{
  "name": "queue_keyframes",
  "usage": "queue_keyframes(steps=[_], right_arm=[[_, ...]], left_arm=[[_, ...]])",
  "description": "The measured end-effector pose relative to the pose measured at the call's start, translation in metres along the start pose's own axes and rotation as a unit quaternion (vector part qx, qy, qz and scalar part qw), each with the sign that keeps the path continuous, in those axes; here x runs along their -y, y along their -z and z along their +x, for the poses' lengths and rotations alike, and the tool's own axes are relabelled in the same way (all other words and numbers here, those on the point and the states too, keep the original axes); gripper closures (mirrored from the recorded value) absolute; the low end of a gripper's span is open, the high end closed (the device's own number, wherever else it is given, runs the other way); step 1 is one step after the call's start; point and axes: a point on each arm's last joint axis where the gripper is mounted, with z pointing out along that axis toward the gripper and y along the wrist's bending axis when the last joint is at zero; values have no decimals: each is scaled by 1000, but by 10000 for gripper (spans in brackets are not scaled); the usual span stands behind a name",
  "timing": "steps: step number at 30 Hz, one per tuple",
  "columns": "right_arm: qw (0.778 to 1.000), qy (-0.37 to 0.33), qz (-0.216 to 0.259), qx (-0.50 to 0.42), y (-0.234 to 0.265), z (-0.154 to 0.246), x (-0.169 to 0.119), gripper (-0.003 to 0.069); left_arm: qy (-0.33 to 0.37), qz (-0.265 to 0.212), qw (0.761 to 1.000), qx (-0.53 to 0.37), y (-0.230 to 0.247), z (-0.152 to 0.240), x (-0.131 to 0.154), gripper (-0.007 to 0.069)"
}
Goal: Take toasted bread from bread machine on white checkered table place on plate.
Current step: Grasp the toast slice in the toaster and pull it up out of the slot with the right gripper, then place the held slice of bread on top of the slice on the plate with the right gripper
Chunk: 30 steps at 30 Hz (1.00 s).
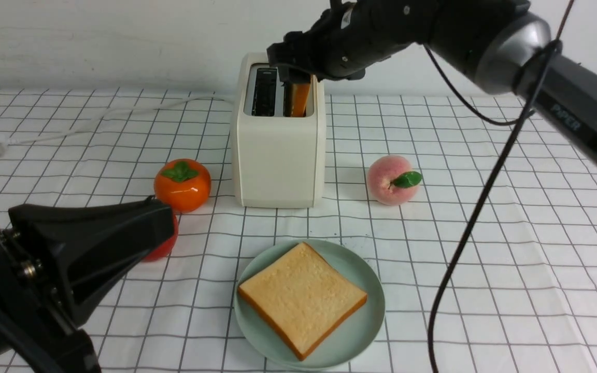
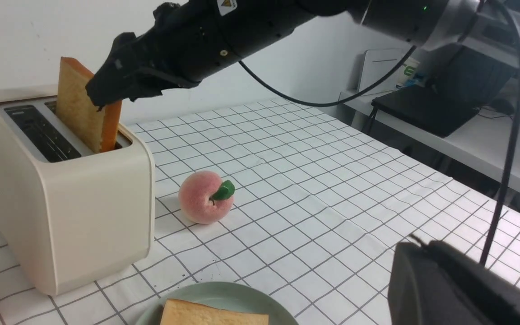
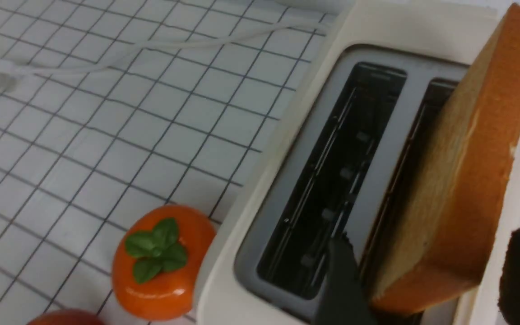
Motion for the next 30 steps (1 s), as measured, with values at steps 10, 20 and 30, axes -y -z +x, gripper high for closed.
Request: queue_keyframes(steps=[10, 20, 30], right_arm=[[999, 12, 23, 34, -23, 5, 8, 362], [998, 12, 15, 63, -21, 0, 7, 554], [989, 26, -1, 144, 112, -65, -15, 554]], left_arm=[[0, 0, 1000, 0, 0, 0, 0, 638], [0, 0, 1000, 0, 0, 0, 0, 638], [0, -4, 1000, 2, 0, 0, -1, 638]])
